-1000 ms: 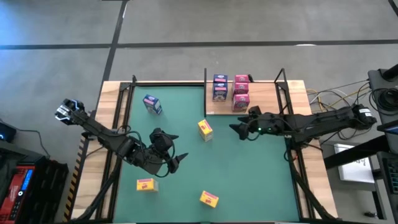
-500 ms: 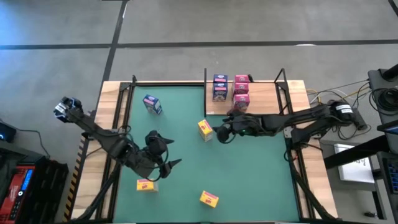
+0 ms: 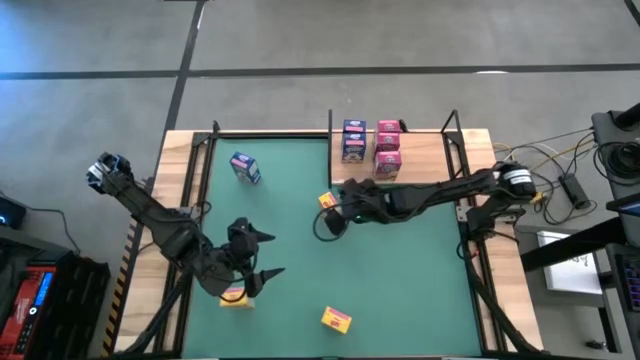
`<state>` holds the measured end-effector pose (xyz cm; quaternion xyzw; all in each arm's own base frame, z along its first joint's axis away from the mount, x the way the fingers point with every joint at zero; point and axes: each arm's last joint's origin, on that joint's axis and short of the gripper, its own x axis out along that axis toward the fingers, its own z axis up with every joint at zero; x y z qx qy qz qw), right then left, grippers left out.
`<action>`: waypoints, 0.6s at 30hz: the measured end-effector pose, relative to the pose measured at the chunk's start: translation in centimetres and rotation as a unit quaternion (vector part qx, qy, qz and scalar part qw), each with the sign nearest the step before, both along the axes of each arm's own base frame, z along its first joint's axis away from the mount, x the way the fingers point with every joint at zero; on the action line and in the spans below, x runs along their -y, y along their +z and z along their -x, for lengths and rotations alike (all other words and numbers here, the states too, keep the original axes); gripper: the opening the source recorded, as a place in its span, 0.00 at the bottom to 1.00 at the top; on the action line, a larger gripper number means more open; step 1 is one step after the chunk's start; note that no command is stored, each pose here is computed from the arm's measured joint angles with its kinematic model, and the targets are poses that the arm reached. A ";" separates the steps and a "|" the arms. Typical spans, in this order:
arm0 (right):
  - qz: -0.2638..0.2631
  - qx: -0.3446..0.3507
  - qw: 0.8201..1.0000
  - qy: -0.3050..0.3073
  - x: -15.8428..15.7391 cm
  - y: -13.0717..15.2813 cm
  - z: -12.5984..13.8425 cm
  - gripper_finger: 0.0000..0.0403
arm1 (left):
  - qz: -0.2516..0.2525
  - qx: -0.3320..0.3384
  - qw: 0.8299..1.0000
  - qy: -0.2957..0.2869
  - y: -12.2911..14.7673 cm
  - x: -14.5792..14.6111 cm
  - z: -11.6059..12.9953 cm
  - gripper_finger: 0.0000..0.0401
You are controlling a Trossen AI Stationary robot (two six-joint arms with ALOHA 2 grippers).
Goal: Stack cereal on shelf
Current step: Put the right yellow cereal box onto the shelf
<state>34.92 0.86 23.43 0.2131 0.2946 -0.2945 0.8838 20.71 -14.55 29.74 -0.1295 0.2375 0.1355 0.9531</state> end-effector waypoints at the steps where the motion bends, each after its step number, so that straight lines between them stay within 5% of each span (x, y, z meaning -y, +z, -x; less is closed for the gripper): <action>1: 0.002 -0.008 1.000 0.002 -0.1 -0.1 -0.4 0.93 | 0.000 0.000 1.000 -0.002 0.0 0.1 0.1 0.99; 18: 0.028 -0.083 0.996 0.008 0.0 -2.2 -2.6 0.88 | 0.000 -0.006 1.000 -0.006 -0.1 0.3 0.4 0.99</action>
